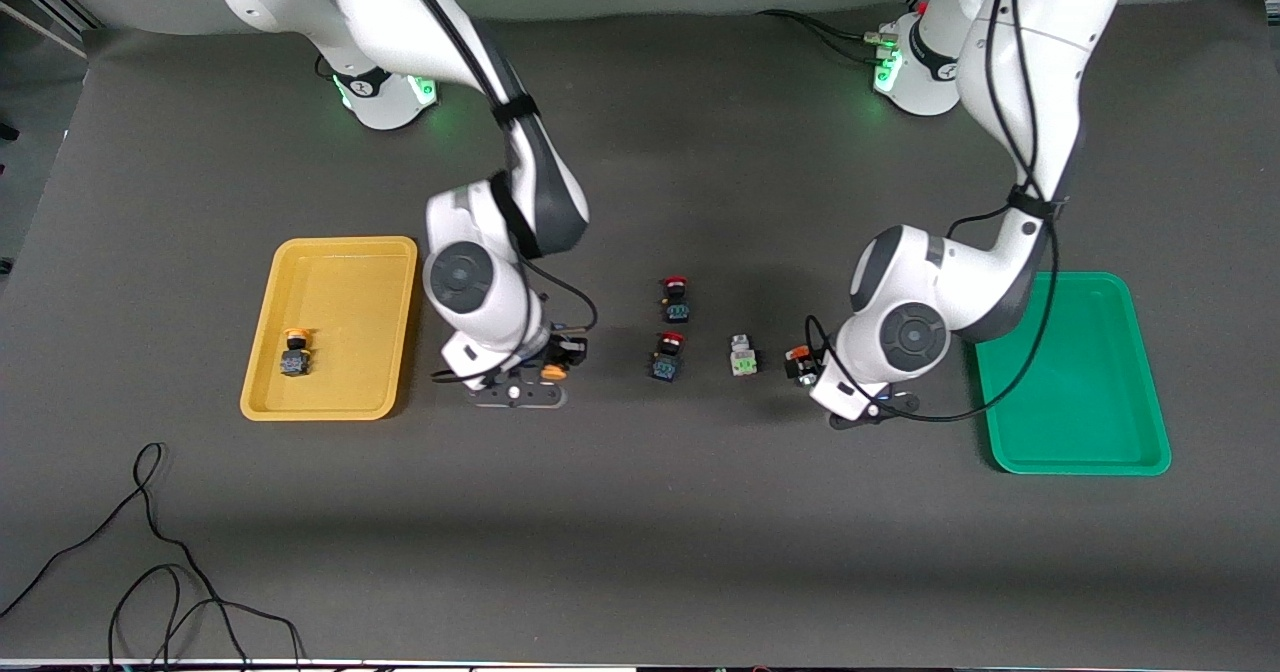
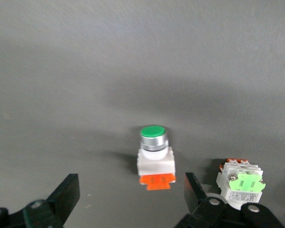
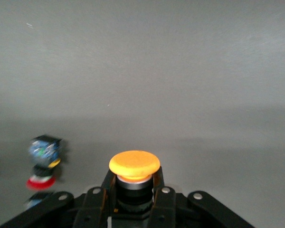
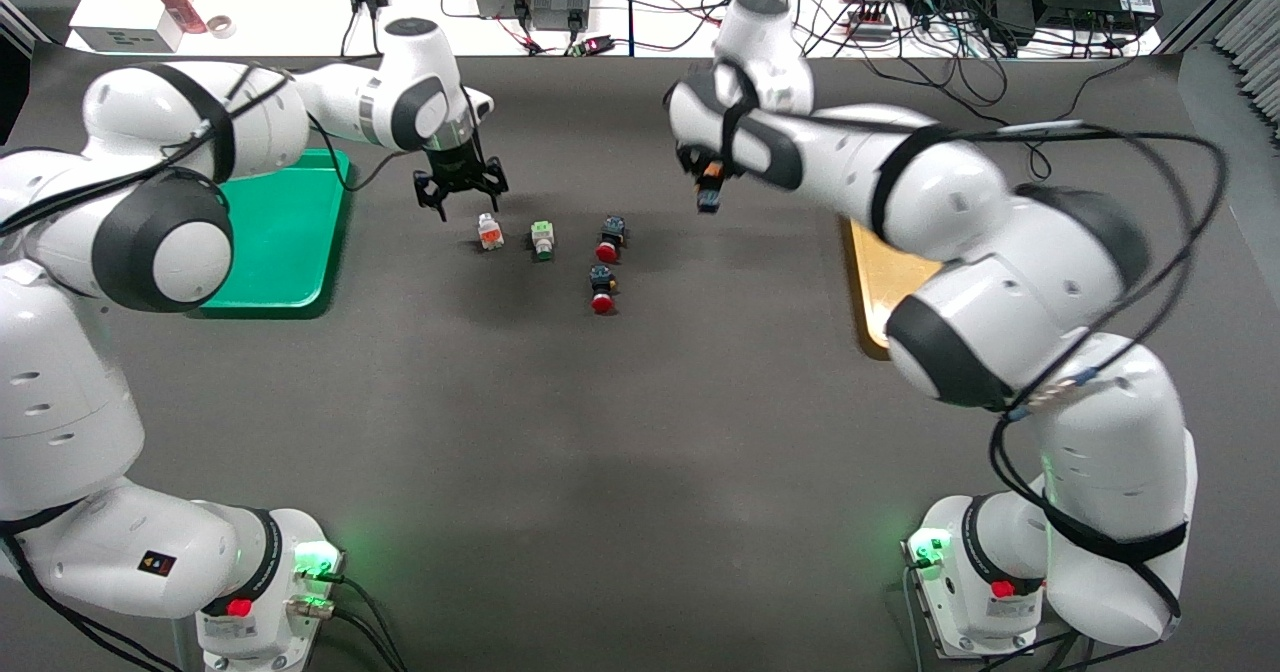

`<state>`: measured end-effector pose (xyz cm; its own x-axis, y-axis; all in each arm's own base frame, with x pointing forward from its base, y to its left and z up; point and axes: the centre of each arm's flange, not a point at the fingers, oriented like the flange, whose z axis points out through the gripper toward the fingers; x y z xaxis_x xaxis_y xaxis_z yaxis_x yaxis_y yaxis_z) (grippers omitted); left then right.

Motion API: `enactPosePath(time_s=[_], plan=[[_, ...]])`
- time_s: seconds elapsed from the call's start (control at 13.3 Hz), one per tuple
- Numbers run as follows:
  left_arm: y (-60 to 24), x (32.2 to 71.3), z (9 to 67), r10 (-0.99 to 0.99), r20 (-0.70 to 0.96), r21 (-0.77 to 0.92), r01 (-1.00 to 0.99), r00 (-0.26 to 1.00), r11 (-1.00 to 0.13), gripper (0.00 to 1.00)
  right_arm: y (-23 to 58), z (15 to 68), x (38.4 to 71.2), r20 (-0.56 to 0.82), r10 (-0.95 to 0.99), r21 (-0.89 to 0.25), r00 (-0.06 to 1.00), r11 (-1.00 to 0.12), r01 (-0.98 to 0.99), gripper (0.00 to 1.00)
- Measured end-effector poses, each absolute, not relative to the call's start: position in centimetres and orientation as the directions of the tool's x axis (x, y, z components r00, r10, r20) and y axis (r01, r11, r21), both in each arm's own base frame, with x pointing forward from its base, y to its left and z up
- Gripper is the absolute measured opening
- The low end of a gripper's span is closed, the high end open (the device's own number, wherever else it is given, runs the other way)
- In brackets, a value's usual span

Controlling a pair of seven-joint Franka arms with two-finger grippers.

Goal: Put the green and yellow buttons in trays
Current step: 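Carry the yellow button to the yellow tray while the left gripper carries the green button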

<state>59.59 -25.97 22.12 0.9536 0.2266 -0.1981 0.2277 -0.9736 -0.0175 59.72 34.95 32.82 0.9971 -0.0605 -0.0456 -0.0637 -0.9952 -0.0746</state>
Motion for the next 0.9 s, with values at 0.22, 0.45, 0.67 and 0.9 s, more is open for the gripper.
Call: enactPosePath(time_s=[0.22,0.45,0.67,0.9], plan=[[-27.0,58.8,20.4,0.221,-0.213,-0.029,0.220,0.952,-0.975,0.96,31.2,40.5,59.9,-0.076,-0.012,-0.054,0.997,-0.998,-0.016,0.33],[-26.7,58.8,19.8,0.225,-0.213,-0.032,0.223,0.951,-0.974,0.60,22.9,43.8,61.2,-0.091,0.077,-0.034,0.993,-0.997,0.074,0.33],[-26.8,58.9,20.4,0.224,-0.201,-0.024,0.223,0.954,-0.974,0.40,11.6,44.1,61.9,-0.104,0.169,-0.009,0.980,-0.986,0.169,0.33],[-26.8,58.9,20.3,0.224,-0.202,-0.025,0.224,0.953,-0.974,0.40,3.8,42.8,60.9,-0.125,0.211,-0.015,0.970,-0.978,0.210,0.33]])
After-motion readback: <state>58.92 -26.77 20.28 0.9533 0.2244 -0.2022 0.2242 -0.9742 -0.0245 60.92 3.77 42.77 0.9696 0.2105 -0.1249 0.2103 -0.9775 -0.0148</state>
